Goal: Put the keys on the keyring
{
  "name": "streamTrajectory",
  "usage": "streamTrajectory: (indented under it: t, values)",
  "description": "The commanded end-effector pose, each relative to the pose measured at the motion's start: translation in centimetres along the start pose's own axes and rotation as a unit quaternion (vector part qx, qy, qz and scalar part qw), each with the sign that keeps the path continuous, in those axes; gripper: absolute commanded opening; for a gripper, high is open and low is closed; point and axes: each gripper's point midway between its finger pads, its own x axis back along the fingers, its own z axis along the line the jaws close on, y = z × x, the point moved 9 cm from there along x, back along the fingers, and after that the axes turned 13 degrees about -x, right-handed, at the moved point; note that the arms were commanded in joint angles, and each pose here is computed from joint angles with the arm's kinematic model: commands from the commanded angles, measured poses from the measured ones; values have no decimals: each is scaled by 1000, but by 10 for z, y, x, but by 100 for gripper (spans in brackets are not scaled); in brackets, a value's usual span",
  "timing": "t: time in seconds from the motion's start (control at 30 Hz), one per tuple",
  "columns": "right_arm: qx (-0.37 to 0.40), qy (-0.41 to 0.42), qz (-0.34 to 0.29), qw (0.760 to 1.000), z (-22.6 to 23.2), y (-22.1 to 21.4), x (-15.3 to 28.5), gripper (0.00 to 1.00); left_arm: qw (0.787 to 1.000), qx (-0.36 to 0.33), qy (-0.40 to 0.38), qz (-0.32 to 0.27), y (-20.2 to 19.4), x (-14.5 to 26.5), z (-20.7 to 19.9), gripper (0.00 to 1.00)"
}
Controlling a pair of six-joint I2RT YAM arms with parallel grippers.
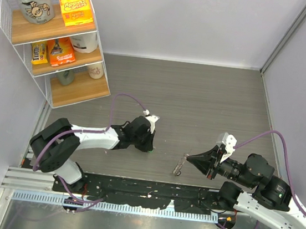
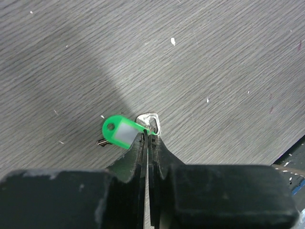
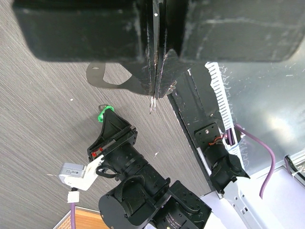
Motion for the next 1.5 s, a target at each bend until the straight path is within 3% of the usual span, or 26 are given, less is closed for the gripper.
streamTrajectory:
  t: [0.0,0.23,0.43,0.73,0.93,1.47]
  values:
    - [-1,25,-35,999,8,12,1,5,1000,-11,5,-19,6,4,-1,3]
    - [2,27,-32,999,8,13,1,5,995,-65,-28,-64,19,19,-16,0]
    - [8,35,-27,999,10,14,0,5,981,-116,-66,-141,38,66,-38,0]
    - [27,74,-12,997,18,18,-6,5,939,-178,-171,-242,58,149,-64,0]
    - [38,135,3,990,32,25,-7,5,899,-217,-233,-299,61,193,-75,0]
    - [72,279,44,956,64,47,-18,5,816,-273,-351,-369,55,263,-93,0]
